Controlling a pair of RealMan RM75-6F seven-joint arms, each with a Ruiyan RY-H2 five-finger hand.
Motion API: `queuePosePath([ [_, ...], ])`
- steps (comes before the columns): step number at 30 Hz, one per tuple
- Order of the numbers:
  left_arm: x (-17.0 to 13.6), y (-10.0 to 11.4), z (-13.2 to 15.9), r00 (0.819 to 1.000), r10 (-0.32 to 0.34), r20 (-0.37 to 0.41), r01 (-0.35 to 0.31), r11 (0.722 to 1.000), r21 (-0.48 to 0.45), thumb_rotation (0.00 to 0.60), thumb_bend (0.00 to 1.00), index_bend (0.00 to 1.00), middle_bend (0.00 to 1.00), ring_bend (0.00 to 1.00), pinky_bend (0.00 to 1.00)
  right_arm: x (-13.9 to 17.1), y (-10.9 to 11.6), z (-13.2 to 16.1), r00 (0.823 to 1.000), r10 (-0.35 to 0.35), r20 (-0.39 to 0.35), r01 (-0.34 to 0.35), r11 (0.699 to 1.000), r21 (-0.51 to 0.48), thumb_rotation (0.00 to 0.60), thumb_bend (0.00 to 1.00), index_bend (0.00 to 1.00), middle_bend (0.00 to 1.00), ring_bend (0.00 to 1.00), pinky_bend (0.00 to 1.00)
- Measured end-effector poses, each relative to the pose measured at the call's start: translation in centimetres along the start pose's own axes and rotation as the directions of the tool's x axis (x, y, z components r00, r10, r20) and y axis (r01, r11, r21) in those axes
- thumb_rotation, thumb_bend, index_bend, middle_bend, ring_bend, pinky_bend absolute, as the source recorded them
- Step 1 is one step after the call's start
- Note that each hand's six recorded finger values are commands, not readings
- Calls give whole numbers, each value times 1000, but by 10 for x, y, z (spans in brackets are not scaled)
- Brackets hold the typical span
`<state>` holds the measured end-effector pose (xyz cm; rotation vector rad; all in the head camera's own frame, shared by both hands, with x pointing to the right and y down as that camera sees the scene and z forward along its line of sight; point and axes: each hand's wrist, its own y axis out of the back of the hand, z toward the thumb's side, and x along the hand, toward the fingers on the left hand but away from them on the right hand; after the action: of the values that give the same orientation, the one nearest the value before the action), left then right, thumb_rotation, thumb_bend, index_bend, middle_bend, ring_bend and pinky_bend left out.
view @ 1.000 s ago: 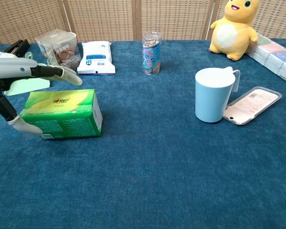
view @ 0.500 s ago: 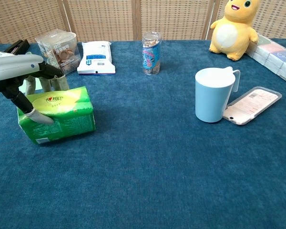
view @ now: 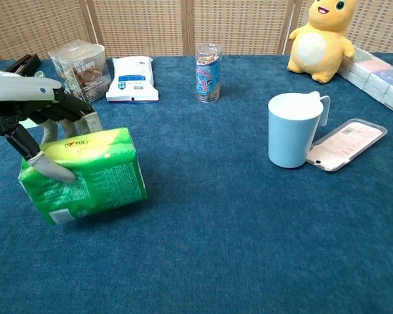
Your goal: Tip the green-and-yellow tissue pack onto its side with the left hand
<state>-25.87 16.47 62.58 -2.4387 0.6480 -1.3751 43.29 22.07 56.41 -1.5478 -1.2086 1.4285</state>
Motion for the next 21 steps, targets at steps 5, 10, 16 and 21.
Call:
queuePosePath([
  [5,3,-2,0,984,-177,1,176,976,-125,600,34,449,402,363,545,-1,-1,-1,1000,5,4,-5,1000,3,600,0,0,0,0,0],
  [10,19,9,-17,975,-220,-41,212,966,-145,600,35,396,152,100,381,-1,-3,-1,1000,9,8,-9,1000,3,600,0,0,0,0,0],
  [16,37,12,-20,988,-150,-42,149,988,-27,600,26,195,0,0,139,-2,-3,-2,1000,11,8,-11,1000,2,600,0,0,0,0,0],
  [21,45,21,-18,998,-53,-38,54,998,27,600,15,162,0,0,61,-1,-2,-1,1000,8,7,-8,1000,0,600,0,0,0,0,0],
])
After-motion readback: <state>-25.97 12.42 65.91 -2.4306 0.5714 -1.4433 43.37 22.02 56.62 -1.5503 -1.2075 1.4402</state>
